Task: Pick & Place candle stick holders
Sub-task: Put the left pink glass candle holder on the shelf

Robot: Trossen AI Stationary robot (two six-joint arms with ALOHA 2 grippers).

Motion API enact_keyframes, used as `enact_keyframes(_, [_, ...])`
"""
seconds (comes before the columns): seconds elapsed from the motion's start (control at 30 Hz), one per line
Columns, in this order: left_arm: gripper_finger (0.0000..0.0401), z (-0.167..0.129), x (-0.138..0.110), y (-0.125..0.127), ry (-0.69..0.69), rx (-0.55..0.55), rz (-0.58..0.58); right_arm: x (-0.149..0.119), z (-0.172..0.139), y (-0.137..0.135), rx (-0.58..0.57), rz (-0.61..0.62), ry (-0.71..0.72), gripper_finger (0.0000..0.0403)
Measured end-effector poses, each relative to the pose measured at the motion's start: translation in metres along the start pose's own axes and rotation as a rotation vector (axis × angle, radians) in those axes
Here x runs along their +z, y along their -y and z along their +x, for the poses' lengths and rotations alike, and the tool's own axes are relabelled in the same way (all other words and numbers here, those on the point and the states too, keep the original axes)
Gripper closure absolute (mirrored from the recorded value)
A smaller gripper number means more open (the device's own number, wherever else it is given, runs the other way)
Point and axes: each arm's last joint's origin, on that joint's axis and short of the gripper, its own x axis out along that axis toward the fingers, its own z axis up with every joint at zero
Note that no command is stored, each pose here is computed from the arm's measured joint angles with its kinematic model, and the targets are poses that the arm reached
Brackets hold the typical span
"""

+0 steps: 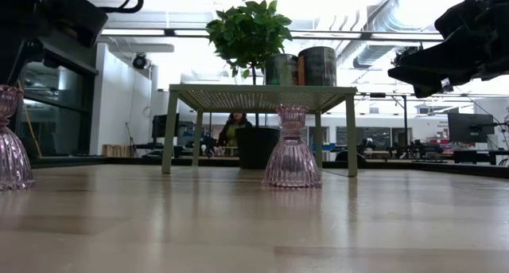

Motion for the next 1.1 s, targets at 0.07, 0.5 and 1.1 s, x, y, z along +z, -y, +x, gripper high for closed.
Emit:
enact_keyframes(0.07, [0.0233, 0.001, 0.000, 0.001, -0.001, 0.006, 0.000, 0.000, 0.000, 0.000, 0.000, 0.000, 0.000, 0.0217])
enact_keyframes(0.5, [0.0233, 0.004, 0.002, 0.003, 0.028, -0.013, 0.002, 0.000, 0.000, 0.000, 0.000, 0.000, 0.001, 0.0217])
enact_keyframes(1.1, [0.0295, 0.013, 0.002, 0.005, -0.007, 0.005, 0.009, 0.000, 0.000, 0.000, 0.000, 0.001, 0.001, 0.0217])
